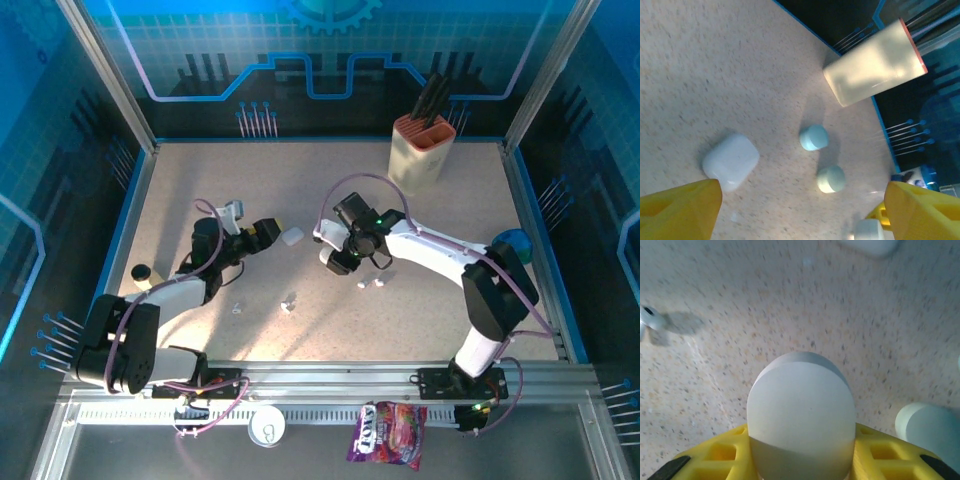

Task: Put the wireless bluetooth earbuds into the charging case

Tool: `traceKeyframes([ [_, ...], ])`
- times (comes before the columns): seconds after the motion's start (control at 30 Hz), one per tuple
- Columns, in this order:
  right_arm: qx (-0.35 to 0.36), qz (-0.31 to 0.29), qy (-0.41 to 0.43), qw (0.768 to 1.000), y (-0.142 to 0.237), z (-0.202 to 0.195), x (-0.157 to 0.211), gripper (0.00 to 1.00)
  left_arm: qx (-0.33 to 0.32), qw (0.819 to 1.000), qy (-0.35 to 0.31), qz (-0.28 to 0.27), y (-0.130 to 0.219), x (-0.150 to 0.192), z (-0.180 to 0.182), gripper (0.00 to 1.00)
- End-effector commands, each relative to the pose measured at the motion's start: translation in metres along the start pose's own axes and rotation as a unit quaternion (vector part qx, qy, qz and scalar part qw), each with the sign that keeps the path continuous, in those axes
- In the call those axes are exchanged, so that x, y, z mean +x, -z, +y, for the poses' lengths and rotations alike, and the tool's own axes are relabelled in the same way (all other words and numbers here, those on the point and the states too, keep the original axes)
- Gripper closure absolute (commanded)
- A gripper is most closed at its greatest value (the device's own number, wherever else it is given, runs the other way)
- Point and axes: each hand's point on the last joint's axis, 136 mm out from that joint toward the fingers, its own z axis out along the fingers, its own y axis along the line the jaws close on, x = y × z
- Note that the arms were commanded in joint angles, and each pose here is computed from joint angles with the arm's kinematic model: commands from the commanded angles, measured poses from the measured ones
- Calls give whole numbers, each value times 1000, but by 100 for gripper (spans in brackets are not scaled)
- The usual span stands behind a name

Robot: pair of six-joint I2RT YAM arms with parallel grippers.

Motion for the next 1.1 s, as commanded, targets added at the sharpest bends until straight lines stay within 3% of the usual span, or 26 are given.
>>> traceKeyframes([
  [0.0, -18, -68, 28, 997, 10, 3, -26, 63, 46, 991, 118, 35, -2, 17, -18, 17],
  [0.17, -23, -96, 32, 995, 15, 4, -41, 64, 106, 980, 152, 76, -8, 41, -44, 20],
  [0.33, -25, -114, 40, 992, 18, 4, -47, 64, 142, 971, 153, 117, -14, 68, -57, 34],
  [0.53, -49, -126, 53, 989, 21, 13, -51, 63, 174, 965, 152, 128, -23, 75, -69, 46],
  [0.73, -50, -124, 49, 990, 19, 12, -52, 64, 183, 961, 156, 136, -29, 81, -72, 48],
  [0.93, -42, -106, 46, 992, 11, 7, -46, 64, 170, 965, 152, 128, -29, 81, -67, 38],
  [1.07, -43, -107, 47, 992, 11, 7, -49, 64, 152, 969, 137, 137, -31, 85, -62, 47],
])
